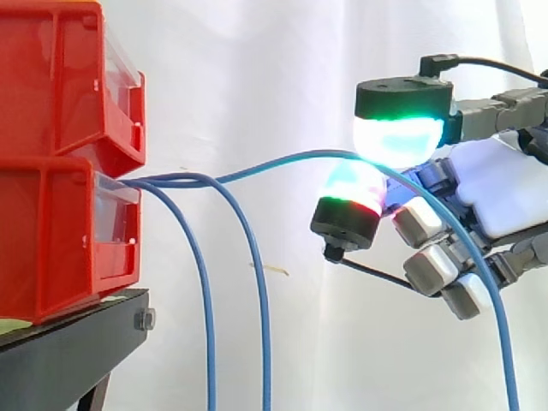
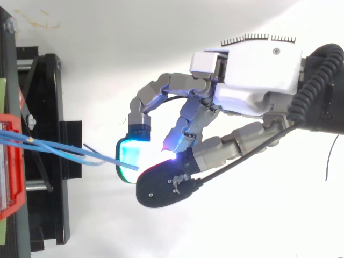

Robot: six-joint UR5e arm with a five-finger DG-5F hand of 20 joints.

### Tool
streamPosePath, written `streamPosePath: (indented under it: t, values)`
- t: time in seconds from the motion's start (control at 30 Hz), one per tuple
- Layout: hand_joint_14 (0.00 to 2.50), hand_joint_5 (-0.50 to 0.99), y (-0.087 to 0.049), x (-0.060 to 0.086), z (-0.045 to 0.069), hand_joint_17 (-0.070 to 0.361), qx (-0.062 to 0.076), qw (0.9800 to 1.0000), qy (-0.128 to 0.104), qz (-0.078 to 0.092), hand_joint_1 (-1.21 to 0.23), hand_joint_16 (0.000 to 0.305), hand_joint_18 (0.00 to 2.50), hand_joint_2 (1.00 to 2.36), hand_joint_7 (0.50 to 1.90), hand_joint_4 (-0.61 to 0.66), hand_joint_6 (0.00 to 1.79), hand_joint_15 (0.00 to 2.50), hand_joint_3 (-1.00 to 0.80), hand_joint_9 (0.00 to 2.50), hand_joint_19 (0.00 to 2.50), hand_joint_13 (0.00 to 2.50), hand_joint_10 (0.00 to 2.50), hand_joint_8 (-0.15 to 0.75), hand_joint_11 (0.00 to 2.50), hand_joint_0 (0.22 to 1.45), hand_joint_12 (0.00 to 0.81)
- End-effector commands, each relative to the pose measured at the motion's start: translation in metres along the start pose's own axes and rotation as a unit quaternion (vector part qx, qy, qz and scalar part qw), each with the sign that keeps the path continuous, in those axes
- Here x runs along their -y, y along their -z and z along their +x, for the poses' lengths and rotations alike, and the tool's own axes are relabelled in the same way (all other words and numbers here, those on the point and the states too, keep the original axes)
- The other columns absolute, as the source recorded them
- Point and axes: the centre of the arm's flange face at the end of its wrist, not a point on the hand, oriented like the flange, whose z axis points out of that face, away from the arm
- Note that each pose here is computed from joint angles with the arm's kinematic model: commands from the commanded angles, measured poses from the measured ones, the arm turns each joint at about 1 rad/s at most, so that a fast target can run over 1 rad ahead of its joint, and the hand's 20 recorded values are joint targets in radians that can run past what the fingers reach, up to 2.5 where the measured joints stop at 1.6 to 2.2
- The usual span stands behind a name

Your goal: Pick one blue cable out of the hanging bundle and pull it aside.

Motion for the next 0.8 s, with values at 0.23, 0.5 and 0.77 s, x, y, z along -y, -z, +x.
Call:
streamPosePath:
  t: [0.23,0.5,0.77]
  values:
    - [0.02,-0.01,0.0001,0.0,0.0003,0.125,0.0,1.0,0.0,0.0,-0.92,0.056,0.91,1.01,1.01,-0.1,0.92,0.71,0.14,1.24,0.67,1.07,0.02,0.292,0.47,0.61,0.4]
    - [0.02,-0.01,0.0001,0.0,0.0003,0.125,0.0,1.0,0.0,0.0,-0.92,0.056,0.91,1.01,1.01,-0.1,0.92,0.71,0.14,1.25,0.68,1.07,0.02,0.294,0.48,0.61,0.399]
    - [0.02,-0.01,0.0001,0.0,0.0003,0.126,0.0,1.0,0.0,0.0,-0.92,0.056,0.92,1.01,1.01,-0.1,0.92,0.71,0.14,1.25,0.67,1.07,0.02,0.294,0.48,0.61,0.4]
